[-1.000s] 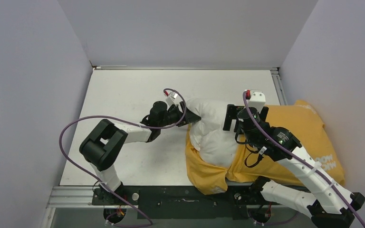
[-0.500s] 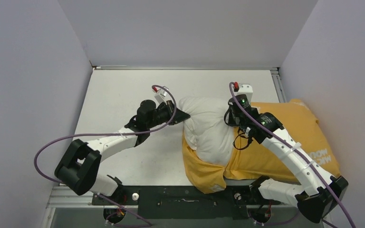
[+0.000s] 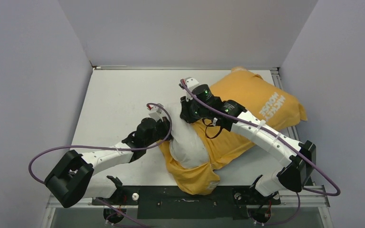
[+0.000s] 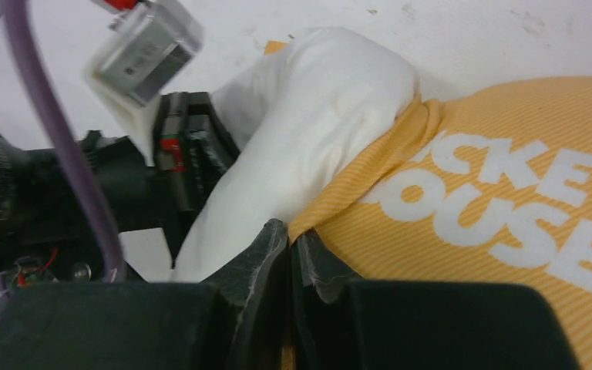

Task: Put the pillow into the pillowcase
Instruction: Stuff the pillow into the pillowcase.

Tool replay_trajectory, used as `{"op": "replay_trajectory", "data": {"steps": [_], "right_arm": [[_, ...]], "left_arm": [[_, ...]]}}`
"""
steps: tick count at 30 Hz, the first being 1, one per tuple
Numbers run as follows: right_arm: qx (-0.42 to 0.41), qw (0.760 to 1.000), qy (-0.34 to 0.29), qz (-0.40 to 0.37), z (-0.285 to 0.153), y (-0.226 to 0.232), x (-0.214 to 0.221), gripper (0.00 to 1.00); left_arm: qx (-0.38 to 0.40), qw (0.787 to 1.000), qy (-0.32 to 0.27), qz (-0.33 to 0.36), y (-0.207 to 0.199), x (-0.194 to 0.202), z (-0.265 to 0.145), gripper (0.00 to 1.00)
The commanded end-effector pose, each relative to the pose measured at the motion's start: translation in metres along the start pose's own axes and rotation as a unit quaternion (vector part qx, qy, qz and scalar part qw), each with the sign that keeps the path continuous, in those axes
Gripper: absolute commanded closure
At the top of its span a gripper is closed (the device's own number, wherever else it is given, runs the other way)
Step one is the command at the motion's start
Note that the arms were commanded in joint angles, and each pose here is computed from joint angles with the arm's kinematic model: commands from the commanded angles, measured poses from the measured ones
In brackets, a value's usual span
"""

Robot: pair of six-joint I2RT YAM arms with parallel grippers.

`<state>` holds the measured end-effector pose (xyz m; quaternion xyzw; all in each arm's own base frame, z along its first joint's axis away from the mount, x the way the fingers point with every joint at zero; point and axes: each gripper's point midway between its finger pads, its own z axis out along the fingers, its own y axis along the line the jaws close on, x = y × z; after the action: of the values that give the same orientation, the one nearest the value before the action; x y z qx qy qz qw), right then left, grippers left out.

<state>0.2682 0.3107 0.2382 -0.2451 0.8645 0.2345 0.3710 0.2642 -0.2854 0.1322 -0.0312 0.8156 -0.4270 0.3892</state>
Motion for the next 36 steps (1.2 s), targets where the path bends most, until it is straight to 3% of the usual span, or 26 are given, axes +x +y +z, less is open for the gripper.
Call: {"op": "replay_trajectory", "data": {"steps": [1,9,17,19,21,24,26,31,34,36], "right_arm": [[-0.257,0.961,-0.098,-0.021,-0.048,0.132,-0.052,0.95],[-0.375,0.923,-0.089,0.007,-0.083,0.175,-0.036,0.95],[-0.387,0.921,-0.038,0.013,-0.078,0.184,0.011,0.95],[-0.344,0.938,-0.025,0.014,-0.066,0.166,0.027,0.95],[-0.246,0.969,-0.01,0.012,-0.043,0.127,0.043,0.95],[-0.112,0.993,0.004,0.032,-0.014,0.057,0.063,0.95],[-0.067,0.996,0.014,0.053,-0.002,0.024,0.073,0.95],[-0.018,0.997,0.025,0.071,0.008,-0.007,0.084,0.95],[-0.015,0.997,0.028,0.071,0.011,-0.009,0.082,0.95],[-0.015,0.997,0.024,0.07,0.011,-0.009,0.077,0.95]], "left_arm": [[0.094,0.993,-0.069,-0.001,-0.063,-0.03,0.004,1.0],[0.081,0.983,-0.159,-0.049,-0.071,-0.054,0.034,1.0],[0.037,0.955,-0.271,-0.118,-0.056,-0.088,0.052,1.0],[0.053,0.952,-0.281,-0.106,-0.06,-0.093,0.049,1.0],[0.083,0.954,-0.279,-0.076,-0.07,-0.091,0.042,1.0],[0.075,0.967,-0.238,-0.045,-0.07,-0.078,0.036,1.0],[0.044,0.978,-0.201,-0.02,-0.061,-0.066,0.031,0.89],[-0.091,0.987,-0.129,0.03,-0.017,-0.048,-0.01,0.41],[-0.142,0.984,-0.089,0.057,-0.001,-0.042,-0.043,0.25],[-0.159,0.983,-0.065,0.058,0.006,-0.038,-0.065,0.21]]}}
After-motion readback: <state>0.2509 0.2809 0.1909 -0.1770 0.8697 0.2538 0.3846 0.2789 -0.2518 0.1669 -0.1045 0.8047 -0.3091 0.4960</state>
